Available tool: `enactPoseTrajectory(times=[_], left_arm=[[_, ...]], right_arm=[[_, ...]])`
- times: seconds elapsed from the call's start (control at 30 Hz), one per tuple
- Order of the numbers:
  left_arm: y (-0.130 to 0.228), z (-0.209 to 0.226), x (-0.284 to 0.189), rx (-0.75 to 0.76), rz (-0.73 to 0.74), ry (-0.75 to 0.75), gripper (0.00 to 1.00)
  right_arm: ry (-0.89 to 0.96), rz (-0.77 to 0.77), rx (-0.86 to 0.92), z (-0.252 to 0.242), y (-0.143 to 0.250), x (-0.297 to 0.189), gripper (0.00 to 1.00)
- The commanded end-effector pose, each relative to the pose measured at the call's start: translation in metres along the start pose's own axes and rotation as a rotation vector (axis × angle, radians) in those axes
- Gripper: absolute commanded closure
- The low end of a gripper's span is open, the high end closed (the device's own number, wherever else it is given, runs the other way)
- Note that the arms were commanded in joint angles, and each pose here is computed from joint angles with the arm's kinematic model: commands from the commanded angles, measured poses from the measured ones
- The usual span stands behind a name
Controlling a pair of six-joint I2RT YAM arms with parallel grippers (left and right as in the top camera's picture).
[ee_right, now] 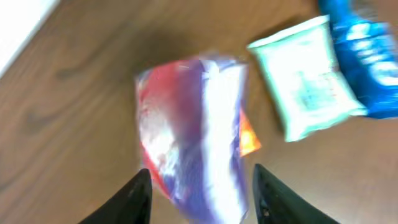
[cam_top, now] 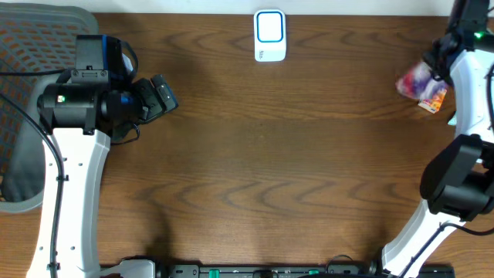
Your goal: Scan the item barcode
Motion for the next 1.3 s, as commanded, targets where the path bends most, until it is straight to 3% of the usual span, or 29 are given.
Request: enactPoseTrajectory(times=[0.0,0.03,0.07,0.33,0.5,0.7,0.73,0.93,1.27], left_arm=[[-0.001,0.001,-0.002,0.007,-0.009,-0.004,0.02],[-0.001,0.001,-0.002,0.007,-0.009,-0.004,0.02],[-0.001,0.001,-0.002,0.007,-0.009,-0.004,0.02],[-0.001,0.001,-0.002,0.007,-0.009,-0.004,0.02],[-0.001,0.001,-0.002,0.007,-0.009,-0.004,0.02],[-0.001,0.001,-0.002,0.007,-0.009,-0.004,0.02],[-0.001,0.001,-0.002,0.007,-0.009,-0.004,0.02],[-0.001,0.001,-0.002,0.007,-0.009,-0.004,0.02],[-0.001,0.001,-0.002,0.007,-0.009,-0.004,0.02]], right_arm=[[0.136,-0.055,0.042,-0.028,-0.014,0.007,0.41],[0.138,-0.041,0.05,-0.034,-0.015,0.009,0.27],[0.125,-0.028,0.047,-0.033,-0.015,0.01,0.25],[-0.087,0.08,-0.032,-0.005,-0.001,-0.012,0.18],[-0.328,0.115,-0.051,0.02,0.004,-0.071,0.15],[-0.503,0.105,-0.189,0.021,0.024,-0.167,0.01],[-0.504,0.1,-0.259,0.015,0.037,-0.192,0.01],[-0.51,0.129,-0.4,-0.002,0.089,-0.244,0.01],[-0.599,0.079,-0.517,-0.059,0.165,-0.268,0.01]])
Point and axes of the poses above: each gripper's point midway between its finger pads, its own x axis out along the fingers, its own z axis along the line the jaws close on, y = z × x, the point moved 6 cm from there along -x, back along the fingers, and after that the axes turned 2 degrees about x, right-handed, at the moved point
